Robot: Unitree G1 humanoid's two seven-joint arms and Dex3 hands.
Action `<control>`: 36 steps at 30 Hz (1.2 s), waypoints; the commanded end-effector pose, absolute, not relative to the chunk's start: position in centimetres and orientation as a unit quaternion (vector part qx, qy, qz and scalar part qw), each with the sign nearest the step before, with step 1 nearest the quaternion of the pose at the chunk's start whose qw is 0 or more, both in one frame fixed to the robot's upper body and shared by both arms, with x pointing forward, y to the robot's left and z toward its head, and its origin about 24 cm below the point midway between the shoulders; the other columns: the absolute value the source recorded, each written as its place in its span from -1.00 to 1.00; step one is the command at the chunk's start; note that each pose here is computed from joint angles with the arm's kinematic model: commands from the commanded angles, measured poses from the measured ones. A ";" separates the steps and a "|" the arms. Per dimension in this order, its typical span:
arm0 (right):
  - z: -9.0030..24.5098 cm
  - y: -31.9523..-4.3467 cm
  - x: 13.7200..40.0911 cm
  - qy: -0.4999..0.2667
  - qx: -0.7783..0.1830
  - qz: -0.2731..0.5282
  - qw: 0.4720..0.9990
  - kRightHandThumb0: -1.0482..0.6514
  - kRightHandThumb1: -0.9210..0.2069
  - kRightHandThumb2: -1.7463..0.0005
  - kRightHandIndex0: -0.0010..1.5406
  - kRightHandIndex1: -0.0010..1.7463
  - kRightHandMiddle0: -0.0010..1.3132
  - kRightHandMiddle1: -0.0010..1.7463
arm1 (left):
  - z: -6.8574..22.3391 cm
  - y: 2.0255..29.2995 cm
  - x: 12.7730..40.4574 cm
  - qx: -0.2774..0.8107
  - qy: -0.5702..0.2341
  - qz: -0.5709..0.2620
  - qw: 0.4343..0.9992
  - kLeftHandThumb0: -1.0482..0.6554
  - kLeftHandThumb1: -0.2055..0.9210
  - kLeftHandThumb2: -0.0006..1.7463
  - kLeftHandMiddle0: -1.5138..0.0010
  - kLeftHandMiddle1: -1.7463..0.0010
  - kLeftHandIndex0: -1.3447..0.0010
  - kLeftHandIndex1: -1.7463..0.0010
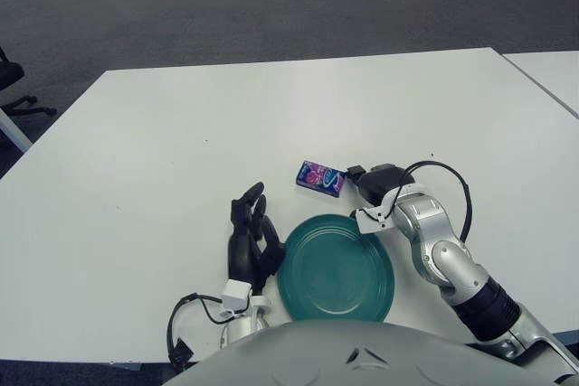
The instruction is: Put the gum into the plate.
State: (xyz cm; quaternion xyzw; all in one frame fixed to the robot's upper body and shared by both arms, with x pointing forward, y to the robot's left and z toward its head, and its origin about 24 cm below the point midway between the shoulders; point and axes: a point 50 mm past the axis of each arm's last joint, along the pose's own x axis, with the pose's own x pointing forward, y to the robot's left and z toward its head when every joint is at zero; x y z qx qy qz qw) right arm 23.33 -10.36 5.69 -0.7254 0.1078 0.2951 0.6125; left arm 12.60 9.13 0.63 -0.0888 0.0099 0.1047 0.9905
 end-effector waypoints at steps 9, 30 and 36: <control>5.6 -10.0 23.9 0.113 -0.723 0.287 0.618 -0.86 -1.00 0.18 -0.59 -0.97 -1.00 -0.70 | 1.1 6.9 13.1 -0.149 0.012 0.100 0.984 -0.74 1.00 0.11 0.51 0.87 0.93 -0.05; 4.5 -9.8 24.9 0.113 -0.719 0.272 0.629 -0.82 -1.00 0.16 -0.54 -0.96 -1.00 -0.82 | 1.0 6.7 13.0 -0.152 0.012 0.110 0.982 -0.72 1.00 0.11 0.47 0.85 0.93 -0.04; 4.2 -10.0 25.2 0.113 -0.719 0.271 0.630 -0.83 -1.00 0.17 -0.51 -0.95 -1.00 -0.78 | 1.1 6.5 13.0 -0.153 0.011 0.108 0.982 -0.71 1.00 0.11 0.46 0.85 0.93 -0.04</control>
